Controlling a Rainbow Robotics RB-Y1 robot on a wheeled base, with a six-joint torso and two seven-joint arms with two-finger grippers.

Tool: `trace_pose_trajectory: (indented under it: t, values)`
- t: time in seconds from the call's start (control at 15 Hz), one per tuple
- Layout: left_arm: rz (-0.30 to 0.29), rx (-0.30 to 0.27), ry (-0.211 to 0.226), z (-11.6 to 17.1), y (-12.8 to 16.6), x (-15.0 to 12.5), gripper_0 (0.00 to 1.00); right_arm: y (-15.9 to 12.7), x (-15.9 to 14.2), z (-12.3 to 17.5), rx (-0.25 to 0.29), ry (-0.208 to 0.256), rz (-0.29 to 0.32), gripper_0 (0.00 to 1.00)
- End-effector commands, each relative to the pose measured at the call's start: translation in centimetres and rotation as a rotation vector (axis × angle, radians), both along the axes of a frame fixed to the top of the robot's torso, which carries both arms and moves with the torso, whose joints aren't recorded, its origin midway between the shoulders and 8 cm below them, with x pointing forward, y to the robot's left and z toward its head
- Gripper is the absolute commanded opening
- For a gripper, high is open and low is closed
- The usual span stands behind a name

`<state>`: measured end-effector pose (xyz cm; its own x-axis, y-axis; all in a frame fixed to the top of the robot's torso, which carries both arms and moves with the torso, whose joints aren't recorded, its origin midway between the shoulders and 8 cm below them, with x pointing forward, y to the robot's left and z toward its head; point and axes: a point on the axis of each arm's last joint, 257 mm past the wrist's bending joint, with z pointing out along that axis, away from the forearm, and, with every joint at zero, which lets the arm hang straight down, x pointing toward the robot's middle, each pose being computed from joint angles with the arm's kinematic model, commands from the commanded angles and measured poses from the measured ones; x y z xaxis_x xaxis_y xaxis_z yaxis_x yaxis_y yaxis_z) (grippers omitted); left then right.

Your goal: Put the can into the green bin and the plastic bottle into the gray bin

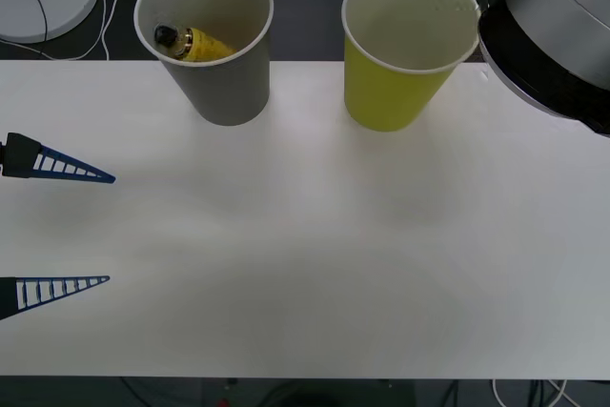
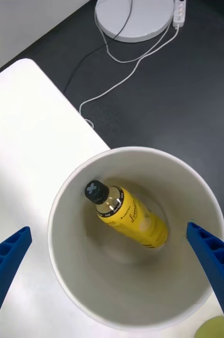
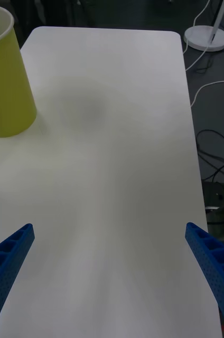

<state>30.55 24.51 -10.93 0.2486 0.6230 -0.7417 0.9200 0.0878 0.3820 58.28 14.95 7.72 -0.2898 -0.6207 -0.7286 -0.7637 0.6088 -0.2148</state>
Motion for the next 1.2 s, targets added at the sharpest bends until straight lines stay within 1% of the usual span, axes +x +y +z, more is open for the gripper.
trace_pose_trajectory:
  t: [0.07,0.47,0.67,1.2]
  values:
    - [0.0,0.0,0.0,0.0,0.0,0.0,1.0,-1.0,-1.3,-0.1,-0.023,0.013,0.048,1.0]
    - [0.0,0.0,0.0,0.0,0.0,0.0,1.0,-3.1,-3.8,-0.8,-0.047,-0.018,0.159,1.0]
    - [0.0,0.0,0.0,0.0,0.0,0.0,1.0,-4.0,-5.5,-1.4,-0.044,-0.029,0.216,1.0]
    - [0.0,0.0,0.0,0.0,0.0,0.0,1.0,-7.2,-10.2,-3.1,-0.018,-0.061,0.333,1.0]
